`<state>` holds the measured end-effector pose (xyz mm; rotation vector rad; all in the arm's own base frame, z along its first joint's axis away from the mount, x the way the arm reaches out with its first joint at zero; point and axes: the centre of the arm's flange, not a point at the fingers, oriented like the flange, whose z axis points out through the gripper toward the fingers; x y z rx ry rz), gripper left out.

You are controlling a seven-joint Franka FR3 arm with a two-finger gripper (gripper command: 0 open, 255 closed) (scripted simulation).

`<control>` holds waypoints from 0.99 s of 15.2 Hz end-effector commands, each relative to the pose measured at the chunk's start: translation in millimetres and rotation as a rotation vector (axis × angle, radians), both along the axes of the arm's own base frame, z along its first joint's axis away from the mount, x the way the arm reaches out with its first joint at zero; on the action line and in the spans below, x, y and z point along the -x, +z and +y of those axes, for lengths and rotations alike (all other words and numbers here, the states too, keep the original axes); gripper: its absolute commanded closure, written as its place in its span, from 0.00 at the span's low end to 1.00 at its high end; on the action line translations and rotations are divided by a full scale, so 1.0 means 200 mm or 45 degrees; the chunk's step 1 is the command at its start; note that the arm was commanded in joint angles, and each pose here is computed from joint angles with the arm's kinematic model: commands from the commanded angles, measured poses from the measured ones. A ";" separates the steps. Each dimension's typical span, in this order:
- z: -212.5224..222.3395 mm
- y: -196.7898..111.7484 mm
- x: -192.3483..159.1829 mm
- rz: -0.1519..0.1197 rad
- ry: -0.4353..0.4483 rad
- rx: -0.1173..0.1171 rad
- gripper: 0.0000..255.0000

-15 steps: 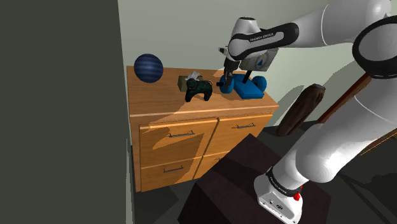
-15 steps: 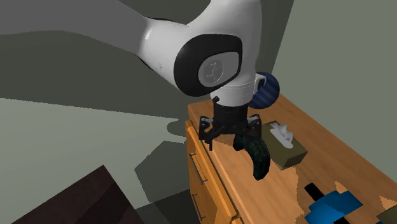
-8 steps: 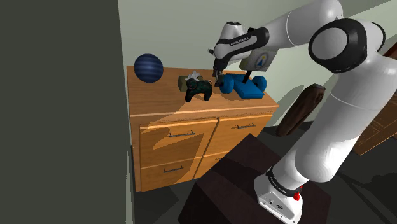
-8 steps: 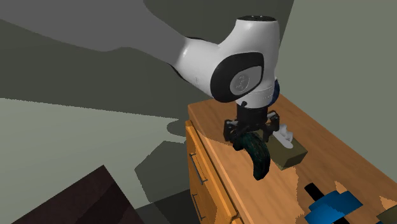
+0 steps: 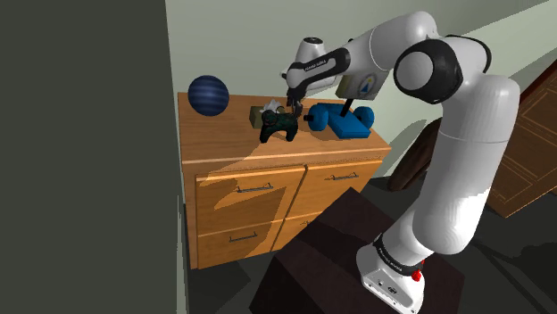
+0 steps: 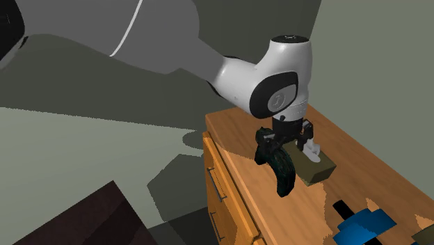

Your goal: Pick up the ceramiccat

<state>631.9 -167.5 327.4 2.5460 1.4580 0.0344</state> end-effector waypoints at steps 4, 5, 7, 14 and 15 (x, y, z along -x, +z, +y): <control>0.00 -0.13 -0.01 -0.001 0.004 0.001 0.00; 0.00 -0.14 -0.01 -0.001 0.004 0.001 0.00; 0.00 -0.14 -0.01 -0.001 0.004 0.001 1.00; 0.00 -0.14 -0.01 -0.001 0.003 0.001 1.00; 0.00 -0.14 -0.01 -0.001 0.003 0.001 1.00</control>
